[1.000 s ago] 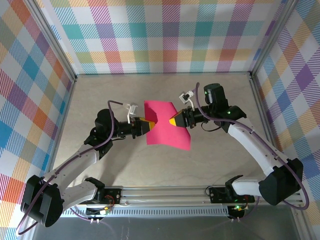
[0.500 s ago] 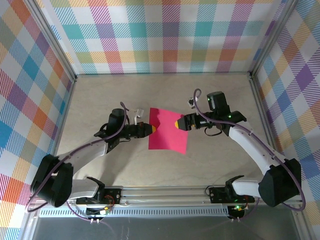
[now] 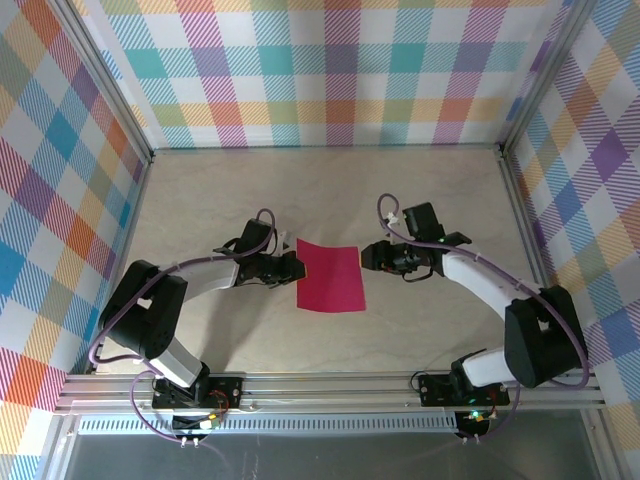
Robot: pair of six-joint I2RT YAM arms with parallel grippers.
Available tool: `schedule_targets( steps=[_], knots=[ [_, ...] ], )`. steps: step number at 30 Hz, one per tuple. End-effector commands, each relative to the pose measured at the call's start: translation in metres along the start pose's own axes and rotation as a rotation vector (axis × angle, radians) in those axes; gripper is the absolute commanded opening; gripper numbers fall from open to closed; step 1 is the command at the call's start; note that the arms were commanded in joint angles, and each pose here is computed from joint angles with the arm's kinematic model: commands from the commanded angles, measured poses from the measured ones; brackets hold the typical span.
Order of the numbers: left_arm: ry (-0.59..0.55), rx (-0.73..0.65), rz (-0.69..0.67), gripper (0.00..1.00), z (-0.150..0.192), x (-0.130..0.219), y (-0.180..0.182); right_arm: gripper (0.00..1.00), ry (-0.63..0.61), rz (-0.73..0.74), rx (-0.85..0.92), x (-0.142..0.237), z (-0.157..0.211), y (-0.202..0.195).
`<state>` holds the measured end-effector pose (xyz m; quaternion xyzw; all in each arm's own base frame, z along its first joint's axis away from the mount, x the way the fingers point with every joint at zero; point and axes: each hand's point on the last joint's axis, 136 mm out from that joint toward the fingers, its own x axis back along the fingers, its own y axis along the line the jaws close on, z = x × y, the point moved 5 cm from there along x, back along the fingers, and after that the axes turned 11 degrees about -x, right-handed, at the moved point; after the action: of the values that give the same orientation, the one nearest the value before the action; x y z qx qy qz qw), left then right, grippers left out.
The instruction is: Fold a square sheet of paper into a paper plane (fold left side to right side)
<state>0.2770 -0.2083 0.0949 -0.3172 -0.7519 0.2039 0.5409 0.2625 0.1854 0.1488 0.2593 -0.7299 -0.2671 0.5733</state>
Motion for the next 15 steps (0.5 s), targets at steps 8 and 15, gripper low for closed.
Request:
schedule_targets(
  steps=[8, 15],
  knots=[
    [0.074, -0.072, -0.031, 0.0, 0.002, 0.001, -0.002, 0.23, 0.044, 0.049, -0.058, -0.038, 0.0, -0.019],
    [0.086, -0.067, -0.03, 0.0, 0.001, -0.002, -0.001, 0.1, 0.105, 0.091, -0.104, -0.061, 0.005, -0.036]
  ],
)
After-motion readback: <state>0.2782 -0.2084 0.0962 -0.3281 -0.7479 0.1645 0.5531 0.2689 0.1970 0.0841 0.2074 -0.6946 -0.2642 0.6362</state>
